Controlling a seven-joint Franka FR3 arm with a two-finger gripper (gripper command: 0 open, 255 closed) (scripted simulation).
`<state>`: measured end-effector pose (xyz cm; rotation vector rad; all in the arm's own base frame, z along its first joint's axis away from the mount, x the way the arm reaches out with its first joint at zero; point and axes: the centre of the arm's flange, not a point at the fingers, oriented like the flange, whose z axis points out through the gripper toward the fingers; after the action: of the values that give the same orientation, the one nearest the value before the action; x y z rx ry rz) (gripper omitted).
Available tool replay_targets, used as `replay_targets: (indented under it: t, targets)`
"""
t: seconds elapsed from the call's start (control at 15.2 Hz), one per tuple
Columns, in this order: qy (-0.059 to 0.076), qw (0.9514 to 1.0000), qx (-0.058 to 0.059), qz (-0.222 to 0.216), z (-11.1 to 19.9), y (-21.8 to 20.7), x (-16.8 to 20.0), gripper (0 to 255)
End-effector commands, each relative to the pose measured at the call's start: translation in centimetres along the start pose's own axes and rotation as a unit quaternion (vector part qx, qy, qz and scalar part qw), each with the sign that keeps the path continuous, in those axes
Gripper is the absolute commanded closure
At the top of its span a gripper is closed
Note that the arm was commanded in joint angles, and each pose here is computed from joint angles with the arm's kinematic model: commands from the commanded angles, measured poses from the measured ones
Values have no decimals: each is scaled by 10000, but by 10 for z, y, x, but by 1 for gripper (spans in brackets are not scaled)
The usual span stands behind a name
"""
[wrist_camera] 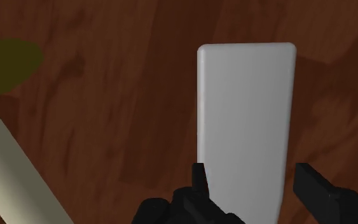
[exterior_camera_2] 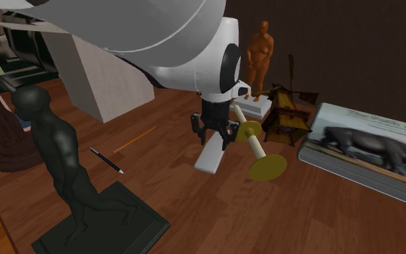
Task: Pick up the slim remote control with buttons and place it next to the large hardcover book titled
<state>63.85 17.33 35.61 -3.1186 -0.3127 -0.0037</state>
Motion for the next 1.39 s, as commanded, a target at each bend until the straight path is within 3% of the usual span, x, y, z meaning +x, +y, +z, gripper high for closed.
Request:
replay_targets:
  t: [0.0, 0.53, 1.06, 1.12, 1.32]
  targets:
    - [-46, 10000, -53, -50, -9, -2, 19, 0]
    - [-57, 9999, -66, -62, 29, -2, 24, 0]
    - [-57, 9999, -66, -62, 29, -2, 24, 0]
    - [-56, 9999, -66, -62, 30, -1, 23, 255]
    - [-56, 9999, -66, -63, 29, -1, 25, 255]
